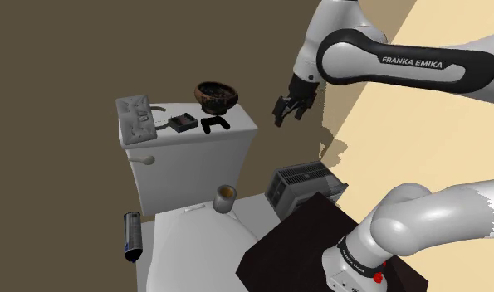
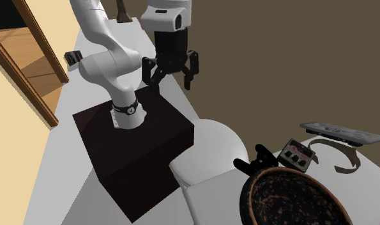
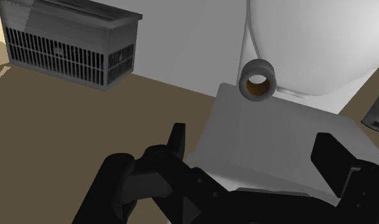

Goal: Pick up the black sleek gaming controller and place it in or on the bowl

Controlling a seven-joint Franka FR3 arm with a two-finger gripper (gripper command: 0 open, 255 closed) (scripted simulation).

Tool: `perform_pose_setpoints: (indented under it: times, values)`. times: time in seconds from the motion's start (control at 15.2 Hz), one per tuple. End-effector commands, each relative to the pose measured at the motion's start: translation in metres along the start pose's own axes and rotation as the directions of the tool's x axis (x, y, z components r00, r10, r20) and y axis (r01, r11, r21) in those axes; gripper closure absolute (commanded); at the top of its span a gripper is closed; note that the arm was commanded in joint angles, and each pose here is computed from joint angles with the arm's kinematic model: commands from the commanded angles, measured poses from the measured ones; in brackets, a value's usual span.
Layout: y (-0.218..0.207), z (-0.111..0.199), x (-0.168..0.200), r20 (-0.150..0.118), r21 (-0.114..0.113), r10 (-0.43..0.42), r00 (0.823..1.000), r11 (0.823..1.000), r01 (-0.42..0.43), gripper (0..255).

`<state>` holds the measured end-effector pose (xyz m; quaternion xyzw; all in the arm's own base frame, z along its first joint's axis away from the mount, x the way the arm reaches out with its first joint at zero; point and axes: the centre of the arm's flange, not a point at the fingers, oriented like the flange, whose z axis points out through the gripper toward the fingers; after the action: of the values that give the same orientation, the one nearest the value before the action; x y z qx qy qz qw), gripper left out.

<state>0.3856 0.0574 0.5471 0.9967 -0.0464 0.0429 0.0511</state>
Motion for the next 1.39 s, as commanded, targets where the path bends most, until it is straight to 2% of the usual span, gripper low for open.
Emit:
perform_pose_setpoints:
  times: [0.0,0.99,1.32]
  values:
    - [-0.015,0.008,0.019,-0.014,-0.009,0.009,1.0,1.0,-0.009,0]
    - [-0.108,0.103,0.161,-0.105,-0.084,0.066,0.992,0.994,-0.075,0]
    - [-0.109,0.128,0.169,-0.109,-0.087,0.069,0.992,0.993,-0.078,0]
